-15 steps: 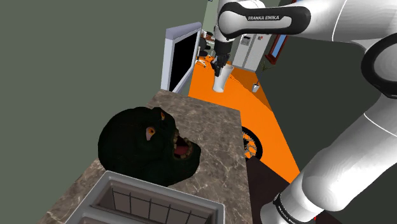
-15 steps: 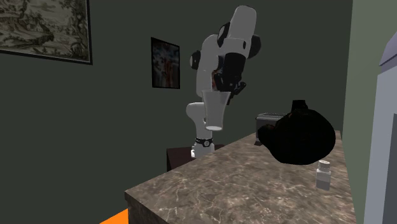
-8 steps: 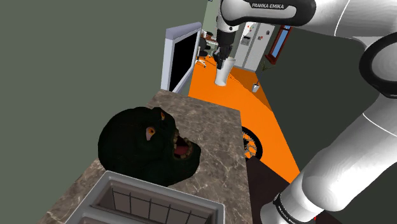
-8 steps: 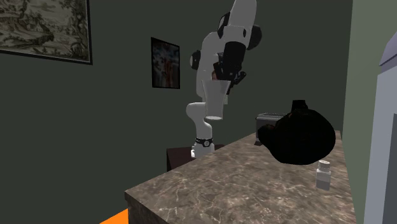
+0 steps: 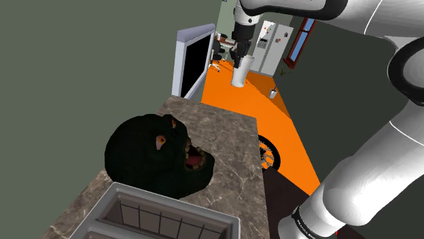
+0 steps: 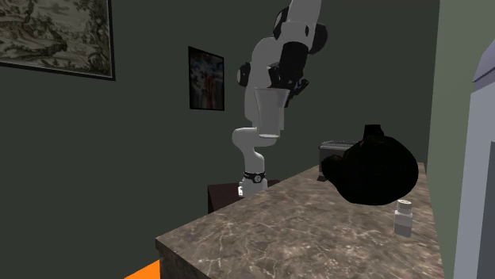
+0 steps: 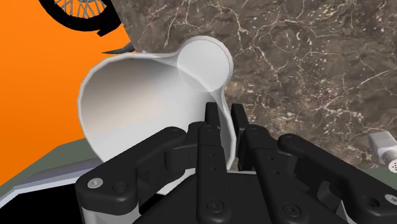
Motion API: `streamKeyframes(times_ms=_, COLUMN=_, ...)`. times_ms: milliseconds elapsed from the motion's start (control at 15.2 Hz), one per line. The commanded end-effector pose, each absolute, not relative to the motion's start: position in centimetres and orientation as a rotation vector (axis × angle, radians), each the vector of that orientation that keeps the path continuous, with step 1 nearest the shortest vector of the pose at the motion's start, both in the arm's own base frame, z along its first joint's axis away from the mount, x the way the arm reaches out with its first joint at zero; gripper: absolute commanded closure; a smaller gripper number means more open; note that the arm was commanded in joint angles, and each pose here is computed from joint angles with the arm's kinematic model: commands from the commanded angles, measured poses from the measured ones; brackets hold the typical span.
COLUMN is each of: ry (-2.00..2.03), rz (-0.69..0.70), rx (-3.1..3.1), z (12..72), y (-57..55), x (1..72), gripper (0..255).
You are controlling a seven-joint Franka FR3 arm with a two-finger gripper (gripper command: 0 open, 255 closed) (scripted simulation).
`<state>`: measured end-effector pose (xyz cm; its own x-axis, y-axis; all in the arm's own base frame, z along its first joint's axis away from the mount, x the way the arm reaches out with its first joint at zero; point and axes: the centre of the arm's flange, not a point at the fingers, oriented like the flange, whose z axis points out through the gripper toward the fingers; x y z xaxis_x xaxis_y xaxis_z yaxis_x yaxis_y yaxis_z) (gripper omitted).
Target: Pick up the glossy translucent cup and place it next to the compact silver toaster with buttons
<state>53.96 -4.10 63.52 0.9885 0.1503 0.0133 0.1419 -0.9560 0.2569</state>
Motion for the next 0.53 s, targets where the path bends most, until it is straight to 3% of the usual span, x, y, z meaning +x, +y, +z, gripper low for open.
streamKeyframes(times_ms=0, ry=0.215, rz=0.048, rx=2.875, z=63.6, y=-2.4, x=52.2, gripper=255)
streamKeyframes(times_ms=462, ry=0.215, rz=0.048, rx=2.875, z=63.6, y=4.2, x=45.7, gripper=255)
